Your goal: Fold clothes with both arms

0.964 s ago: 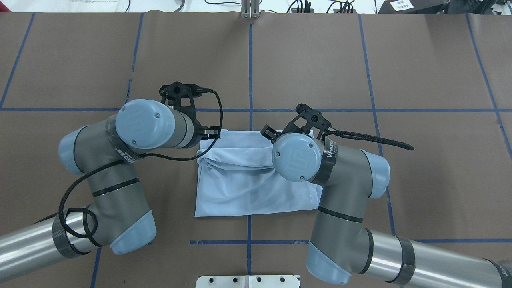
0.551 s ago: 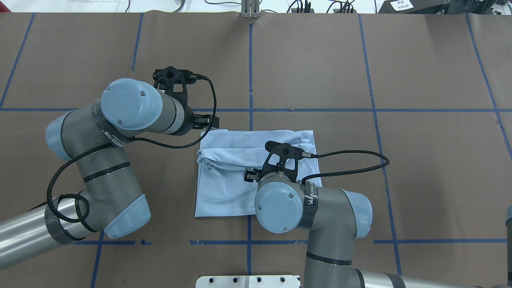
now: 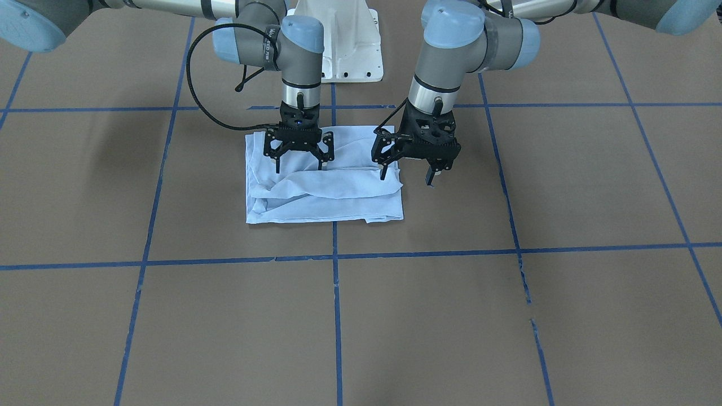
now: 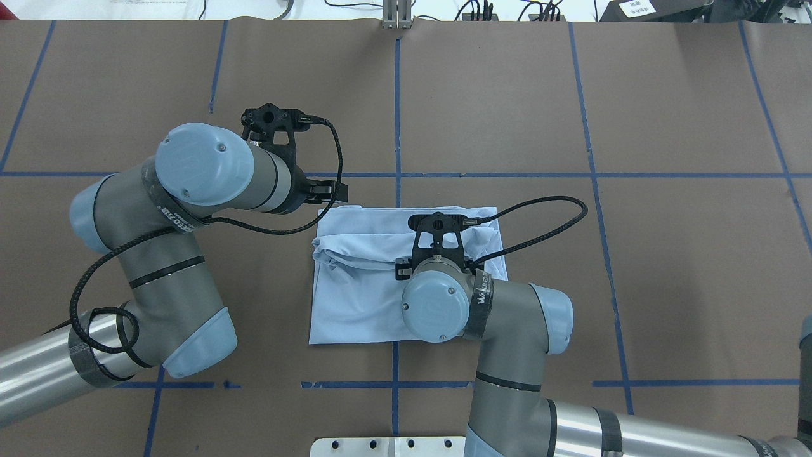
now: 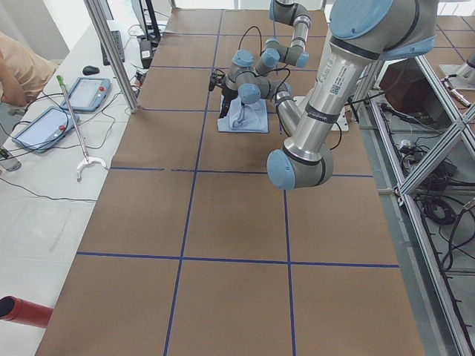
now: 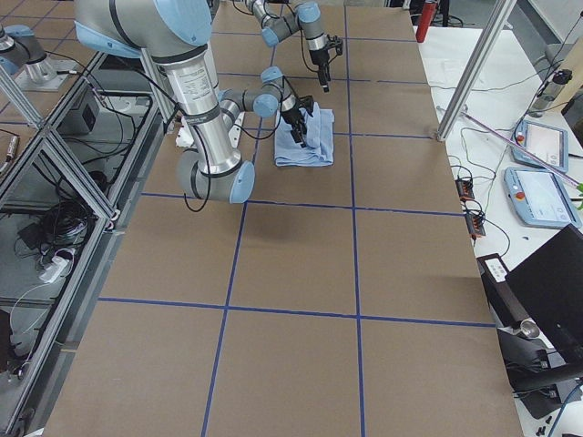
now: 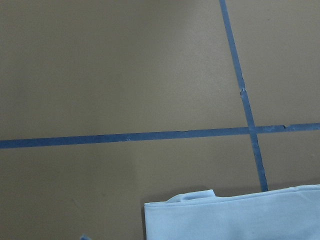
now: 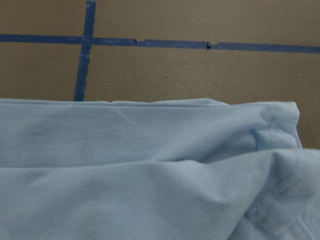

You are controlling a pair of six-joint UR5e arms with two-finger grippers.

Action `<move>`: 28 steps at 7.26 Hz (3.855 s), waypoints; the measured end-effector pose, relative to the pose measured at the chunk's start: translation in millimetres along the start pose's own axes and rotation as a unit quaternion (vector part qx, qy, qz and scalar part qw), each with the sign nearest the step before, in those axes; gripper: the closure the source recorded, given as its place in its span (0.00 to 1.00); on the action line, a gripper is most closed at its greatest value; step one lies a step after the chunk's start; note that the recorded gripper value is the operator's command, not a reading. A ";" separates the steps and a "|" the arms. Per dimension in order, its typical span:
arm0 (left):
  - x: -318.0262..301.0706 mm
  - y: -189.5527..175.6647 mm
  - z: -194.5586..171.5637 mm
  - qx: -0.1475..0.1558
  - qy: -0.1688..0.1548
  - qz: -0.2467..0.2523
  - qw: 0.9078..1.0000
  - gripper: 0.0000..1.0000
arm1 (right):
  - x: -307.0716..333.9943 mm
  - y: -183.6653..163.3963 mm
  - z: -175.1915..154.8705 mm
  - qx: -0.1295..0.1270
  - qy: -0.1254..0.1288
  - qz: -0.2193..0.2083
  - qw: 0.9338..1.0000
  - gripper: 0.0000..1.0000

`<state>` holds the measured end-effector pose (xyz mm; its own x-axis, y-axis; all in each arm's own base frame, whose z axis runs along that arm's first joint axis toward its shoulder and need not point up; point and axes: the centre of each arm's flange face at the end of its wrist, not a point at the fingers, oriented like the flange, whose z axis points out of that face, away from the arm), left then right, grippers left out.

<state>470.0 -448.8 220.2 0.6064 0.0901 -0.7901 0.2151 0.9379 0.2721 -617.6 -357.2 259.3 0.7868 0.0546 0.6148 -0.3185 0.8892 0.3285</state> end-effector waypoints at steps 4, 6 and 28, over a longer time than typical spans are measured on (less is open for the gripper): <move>-1.9 3.0 -4.7 0.001 0.003 -0.003 1.000 0.00 | 34.7 -126.4 59.6 0.005 0.029 0.013 0.999 0.00; -0.2 6.1 -3.6 -0.002 0.004 -0.012 1.000 0.00 | 52.9 -183.5 77.1 0.009 0.021 0.020 1.000 0.00; -31.1 -147.2 111.6 0.039 -0.039 -0.008 0.998 0.00 | 95.8 -274.9 69.8 -0.037 -0.069 0.075 0.994 0.00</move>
<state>504.9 -627.1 266.0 0.6602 0.0459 -0.7497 0.2829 0.9094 0.3048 -491.6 -628.1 277.9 0.6517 0.1311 0.7470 -0.3833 0.9068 0.1753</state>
